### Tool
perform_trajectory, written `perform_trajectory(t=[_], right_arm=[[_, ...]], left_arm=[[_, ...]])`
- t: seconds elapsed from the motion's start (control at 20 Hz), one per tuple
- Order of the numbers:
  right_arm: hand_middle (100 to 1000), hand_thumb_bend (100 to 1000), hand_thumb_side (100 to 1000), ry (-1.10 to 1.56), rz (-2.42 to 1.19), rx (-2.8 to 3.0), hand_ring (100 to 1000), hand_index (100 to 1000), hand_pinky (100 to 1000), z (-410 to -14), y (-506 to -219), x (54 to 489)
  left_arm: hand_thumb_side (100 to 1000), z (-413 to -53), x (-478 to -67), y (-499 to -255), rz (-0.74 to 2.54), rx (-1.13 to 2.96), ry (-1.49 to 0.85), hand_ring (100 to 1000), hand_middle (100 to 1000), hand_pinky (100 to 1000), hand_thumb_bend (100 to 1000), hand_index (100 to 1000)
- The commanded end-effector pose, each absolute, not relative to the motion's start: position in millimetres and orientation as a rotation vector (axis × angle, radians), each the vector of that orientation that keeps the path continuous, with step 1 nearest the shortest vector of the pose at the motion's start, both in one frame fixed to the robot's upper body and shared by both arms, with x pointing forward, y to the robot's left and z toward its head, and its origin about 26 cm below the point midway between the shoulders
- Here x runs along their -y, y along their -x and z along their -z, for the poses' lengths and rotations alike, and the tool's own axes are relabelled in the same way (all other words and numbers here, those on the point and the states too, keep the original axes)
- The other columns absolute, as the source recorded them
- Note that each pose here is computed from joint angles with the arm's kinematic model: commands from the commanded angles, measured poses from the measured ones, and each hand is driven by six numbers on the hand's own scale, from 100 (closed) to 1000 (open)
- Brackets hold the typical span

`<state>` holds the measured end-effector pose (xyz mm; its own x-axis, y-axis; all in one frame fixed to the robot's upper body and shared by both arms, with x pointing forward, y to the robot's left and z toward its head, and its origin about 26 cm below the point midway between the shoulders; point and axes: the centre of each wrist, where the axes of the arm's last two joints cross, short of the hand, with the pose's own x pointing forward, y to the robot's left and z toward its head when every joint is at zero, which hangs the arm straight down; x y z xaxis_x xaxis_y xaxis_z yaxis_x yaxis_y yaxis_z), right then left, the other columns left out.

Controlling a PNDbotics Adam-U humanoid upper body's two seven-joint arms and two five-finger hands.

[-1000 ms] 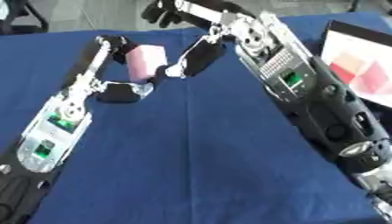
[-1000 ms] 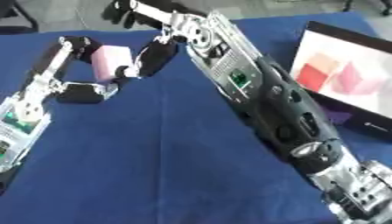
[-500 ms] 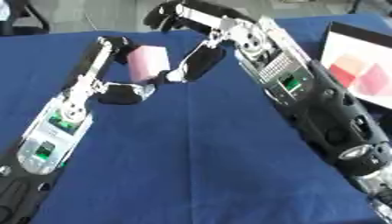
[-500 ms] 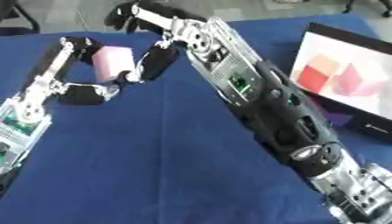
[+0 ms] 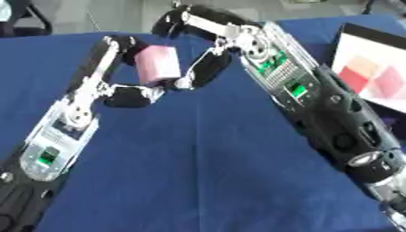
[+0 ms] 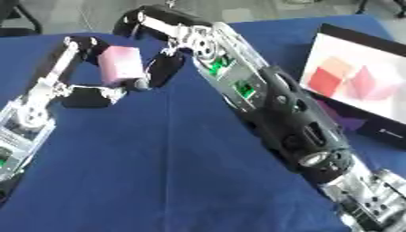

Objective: Pick up the objects with one hand, pass them to the other hand, and then place them into the box on the other side of the table.

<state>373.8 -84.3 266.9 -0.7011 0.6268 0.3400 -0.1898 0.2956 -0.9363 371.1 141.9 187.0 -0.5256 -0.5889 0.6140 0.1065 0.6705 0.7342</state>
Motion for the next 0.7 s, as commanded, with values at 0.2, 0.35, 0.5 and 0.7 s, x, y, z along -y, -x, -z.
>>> perform_trajectory(t=[0.2,0.35,0.5,0.7], right_arm=[[779,485,100,0.421,-1.469,1.886,817,830,894,-272.4,-375.1,84.0],[774,473,100,0.421,-1.462,1.882,815,825,892,-271.0,-376.4,84.6],[764,460,100,0.416,-1.453,1.882,811,818,891,-270.3,-377.1,84.9],[754,444,100,0.405,-1.439,1.879,806,810,890,-269.5,-377.8,85.3]], left_arm=[[100,-201.2,-136.3,-366.5,0.952,1.991,-0.367,550,403,681,100,512],[100,-202.0,-134.6,-365.3,0.957,1.995,-0.358,549,403,678,100,513],[100,-202.1,-133.2,-364.8,0.959,1.995,-0.352,549,404,677,100,515],[100,-202.4,-131.4,-364.4,0.963,1.997,-0.345,548,405,675,100,518]])
